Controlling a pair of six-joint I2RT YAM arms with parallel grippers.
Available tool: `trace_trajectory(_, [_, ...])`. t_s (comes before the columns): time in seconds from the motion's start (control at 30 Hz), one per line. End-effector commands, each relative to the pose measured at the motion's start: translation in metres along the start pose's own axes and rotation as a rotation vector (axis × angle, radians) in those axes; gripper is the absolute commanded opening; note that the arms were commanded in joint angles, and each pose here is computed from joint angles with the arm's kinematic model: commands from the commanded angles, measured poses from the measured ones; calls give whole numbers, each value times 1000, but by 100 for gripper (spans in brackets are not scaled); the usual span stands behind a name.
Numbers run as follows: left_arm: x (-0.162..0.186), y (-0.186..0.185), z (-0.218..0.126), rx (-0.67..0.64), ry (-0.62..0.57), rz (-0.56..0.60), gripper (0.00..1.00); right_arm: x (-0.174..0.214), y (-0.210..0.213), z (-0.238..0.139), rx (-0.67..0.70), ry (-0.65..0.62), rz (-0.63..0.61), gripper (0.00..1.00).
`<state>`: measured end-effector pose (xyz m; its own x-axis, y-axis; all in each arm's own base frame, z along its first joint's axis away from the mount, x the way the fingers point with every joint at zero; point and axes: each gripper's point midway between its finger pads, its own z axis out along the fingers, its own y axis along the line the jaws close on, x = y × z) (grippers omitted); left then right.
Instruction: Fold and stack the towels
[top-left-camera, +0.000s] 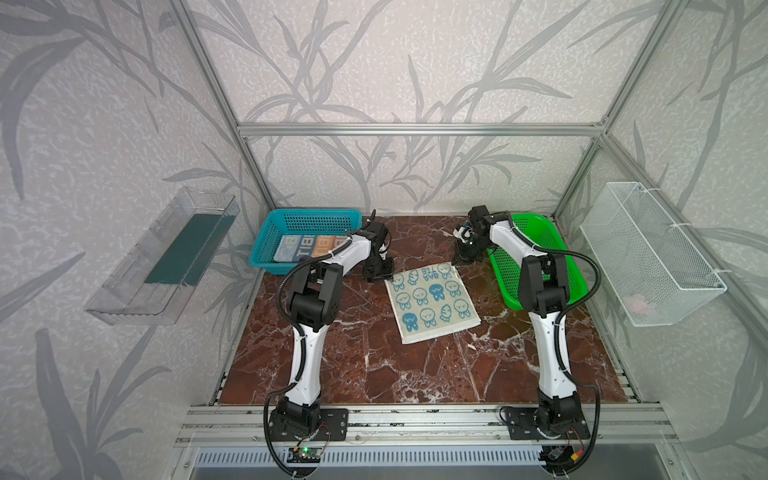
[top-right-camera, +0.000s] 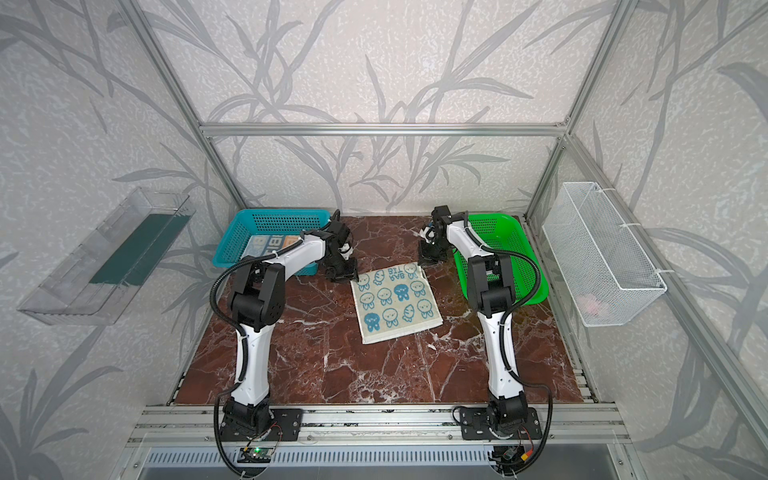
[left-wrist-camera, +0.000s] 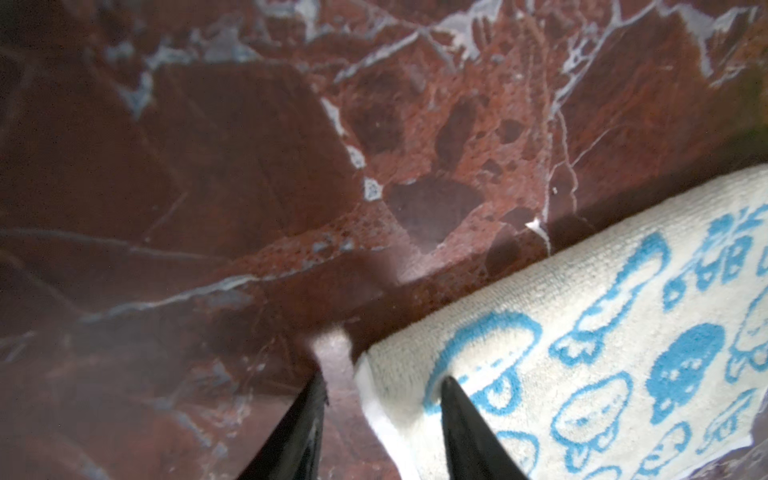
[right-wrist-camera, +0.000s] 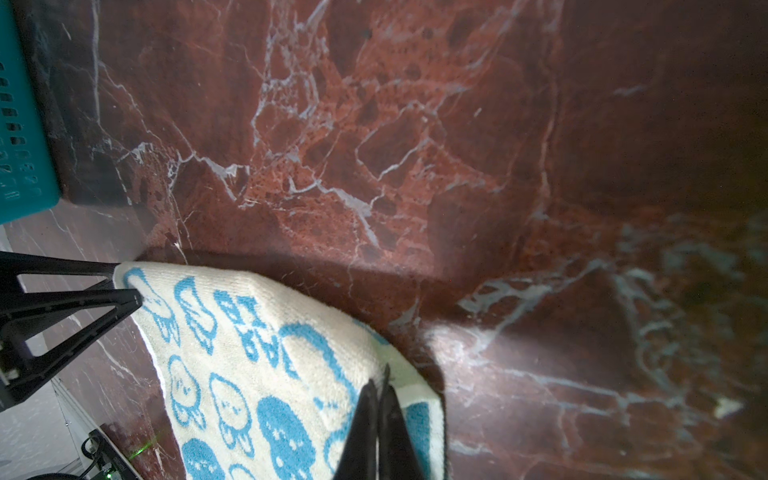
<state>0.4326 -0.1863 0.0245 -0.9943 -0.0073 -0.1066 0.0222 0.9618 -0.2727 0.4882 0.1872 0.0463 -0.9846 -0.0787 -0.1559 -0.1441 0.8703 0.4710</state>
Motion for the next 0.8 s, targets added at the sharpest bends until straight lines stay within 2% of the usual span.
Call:
trace_trajectory(0.0, [4,7,15,-24,35,9,37,0,10,-19,-7,-23,-22,0])
trace_trajectory(0.27, [-3,13,19,-61,37,40,22,-2,12,-23,-16,-31,-24,0])
trace_trajectory(0.43, [-8,10,18,-57,29,53,21,-3,13,-24,-21,-36,-24,0])
trace_trajectory(0.57, [-15,9,16,-62,27,72,1,-7,18,-30,-44,-51,-20,0])
trace_trajectory(0.77, [-46,5,-18,-72,-67,100,0,-17,33,-59,-80,-103,-21,0])
